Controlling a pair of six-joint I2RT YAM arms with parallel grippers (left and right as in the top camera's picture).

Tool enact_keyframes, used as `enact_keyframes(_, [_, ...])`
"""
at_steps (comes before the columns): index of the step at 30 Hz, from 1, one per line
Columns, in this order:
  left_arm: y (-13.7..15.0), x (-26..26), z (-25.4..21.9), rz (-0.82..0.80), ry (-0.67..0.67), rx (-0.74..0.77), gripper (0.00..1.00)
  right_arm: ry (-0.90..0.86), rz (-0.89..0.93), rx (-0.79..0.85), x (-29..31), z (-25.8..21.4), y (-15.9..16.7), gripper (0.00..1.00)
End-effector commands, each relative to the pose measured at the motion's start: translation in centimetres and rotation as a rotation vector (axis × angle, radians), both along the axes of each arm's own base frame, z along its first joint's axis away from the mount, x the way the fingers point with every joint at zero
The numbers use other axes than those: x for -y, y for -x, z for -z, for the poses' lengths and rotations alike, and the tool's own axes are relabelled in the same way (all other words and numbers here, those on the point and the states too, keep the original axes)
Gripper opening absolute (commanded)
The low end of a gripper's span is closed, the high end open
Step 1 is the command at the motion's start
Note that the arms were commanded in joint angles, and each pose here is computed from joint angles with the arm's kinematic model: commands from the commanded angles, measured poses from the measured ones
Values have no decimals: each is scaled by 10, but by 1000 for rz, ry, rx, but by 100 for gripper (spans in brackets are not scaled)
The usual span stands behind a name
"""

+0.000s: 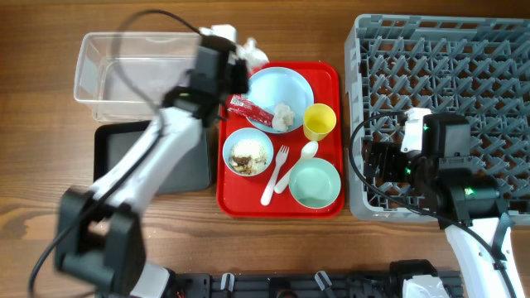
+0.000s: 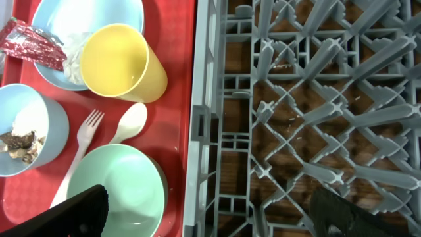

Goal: Sort waste into correct bins and load items into the dishwasher rack
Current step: 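Grasp the white tissue on the plate with the left gripper, then drop the tissue into the clear plastic bin with the left gripper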

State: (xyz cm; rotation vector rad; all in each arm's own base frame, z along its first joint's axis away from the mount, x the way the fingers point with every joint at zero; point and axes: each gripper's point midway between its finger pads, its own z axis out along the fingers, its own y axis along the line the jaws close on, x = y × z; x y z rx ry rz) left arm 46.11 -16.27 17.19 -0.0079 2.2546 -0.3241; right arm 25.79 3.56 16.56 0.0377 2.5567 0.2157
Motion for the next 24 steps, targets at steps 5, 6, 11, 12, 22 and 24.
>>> enact_keyframes(5, [1, -137, -19, -294, -34, -45, 9, -12, -5, 22, -3, -9, -3, 100])
enact_keyframes(6, [2, -143, -13, -307, -37, -64, 26, -12, -5, 22, -3, -9, -3, 100])
enact_keyframes(11, [11, -87, -9, -115, 69, -112, 70, -12, -5, 22, -3, -9, -3, 100])
enact_keyframes(12, [21, -63, -4, -52, 87, -147, 70, -12, -5, 22, -3, -9, -3, 100])
enact_keyframes(22, [78, 7, 91, -160, 203, -587, 86, -12, -5, 21, -3, -9, -3, 100])
enact_keyframes(24, [72, 7, 109, -179, 187, -596, 86, -12, -5, 22, -3, -9, -3, 100])
